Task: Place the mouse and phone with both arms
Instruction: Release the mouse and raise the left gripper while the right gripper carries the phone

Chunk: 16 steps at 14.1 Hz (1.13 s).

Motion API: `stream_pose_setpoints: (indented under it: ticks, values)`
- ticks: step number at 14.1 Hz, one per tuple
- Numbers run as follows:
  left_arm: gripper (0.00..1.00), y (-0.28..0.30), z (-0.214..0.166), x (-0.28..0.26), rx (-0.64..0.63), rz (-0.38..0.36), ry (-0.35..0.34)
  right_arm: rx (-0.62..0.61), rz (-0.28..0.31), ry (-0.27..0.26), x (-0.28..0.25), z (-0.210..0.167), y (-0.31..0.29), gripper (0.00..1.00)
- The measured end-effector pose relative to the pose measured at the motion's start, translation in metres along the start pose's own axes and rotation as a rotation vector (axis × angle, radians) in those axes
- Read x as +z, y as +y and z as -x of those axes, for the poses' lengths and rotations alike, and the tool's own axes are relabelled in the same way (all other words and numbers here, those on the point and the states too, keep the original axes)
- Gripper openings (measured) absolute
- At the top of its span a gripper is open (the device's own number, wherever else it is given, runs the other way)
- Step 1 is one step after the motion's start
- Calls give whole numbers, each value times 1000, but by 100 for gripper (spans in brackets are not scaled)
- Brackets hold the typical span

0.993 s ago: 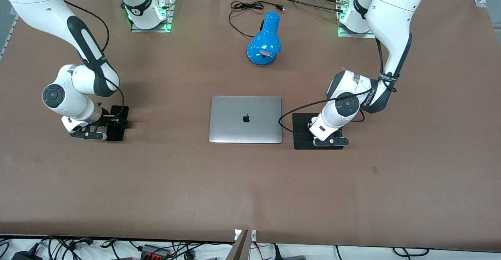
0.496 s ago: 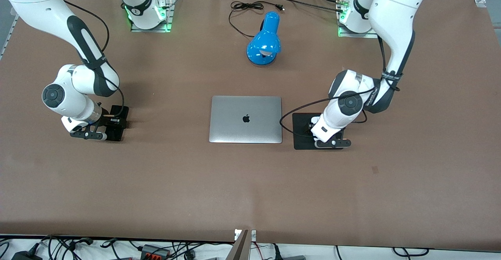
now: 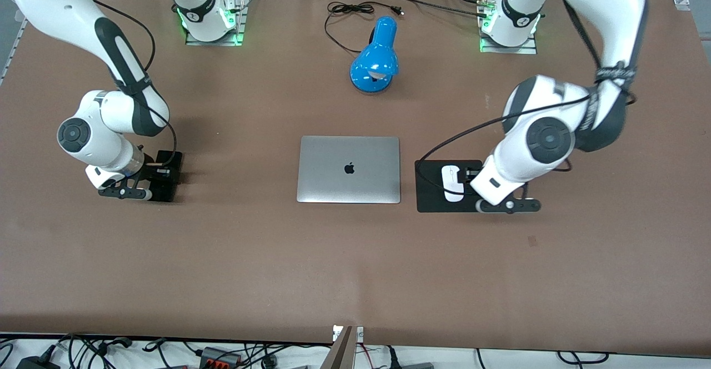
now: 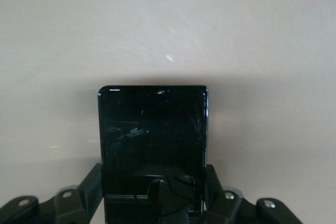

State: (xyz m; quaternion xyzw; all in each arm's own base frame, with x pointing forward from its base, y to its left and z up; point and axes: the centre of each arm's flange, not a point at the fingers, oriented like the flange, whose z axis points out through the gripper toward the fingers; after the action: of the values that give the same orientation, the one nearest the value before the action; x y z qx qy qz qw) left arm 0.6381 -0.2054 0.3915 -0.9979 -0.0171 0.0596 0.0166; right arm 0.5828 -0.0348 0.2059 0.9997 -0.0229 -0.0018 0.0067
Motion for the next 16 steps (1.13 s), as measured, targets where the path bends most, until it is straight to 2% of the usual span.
stream_pose_setpoints:
  ticks: [3,5,8,11,14,16]
  values:
    - [100,-14,13,-58,-14,-20,-44,-45,-9,28,-34,-3,-41,78]
    - [100,-43,24,-97,-20,-25,-66,-41,-23,43,-44,-3,-82,78]
    - [100,-91,36,-135,22,-16,-62,-4,-39,53,-48,3,-154,78]
    - [100,-135,43,-146,12,59,-112,54,-50,44,-39,13,-222,78]
    - [100,-172,51,-161,11,85,-98,91,-51,23,-21,22,-263,78]
    - [100,-195,66,-172,-16,93,-58,105,-46,5,-6,27,-278,78]
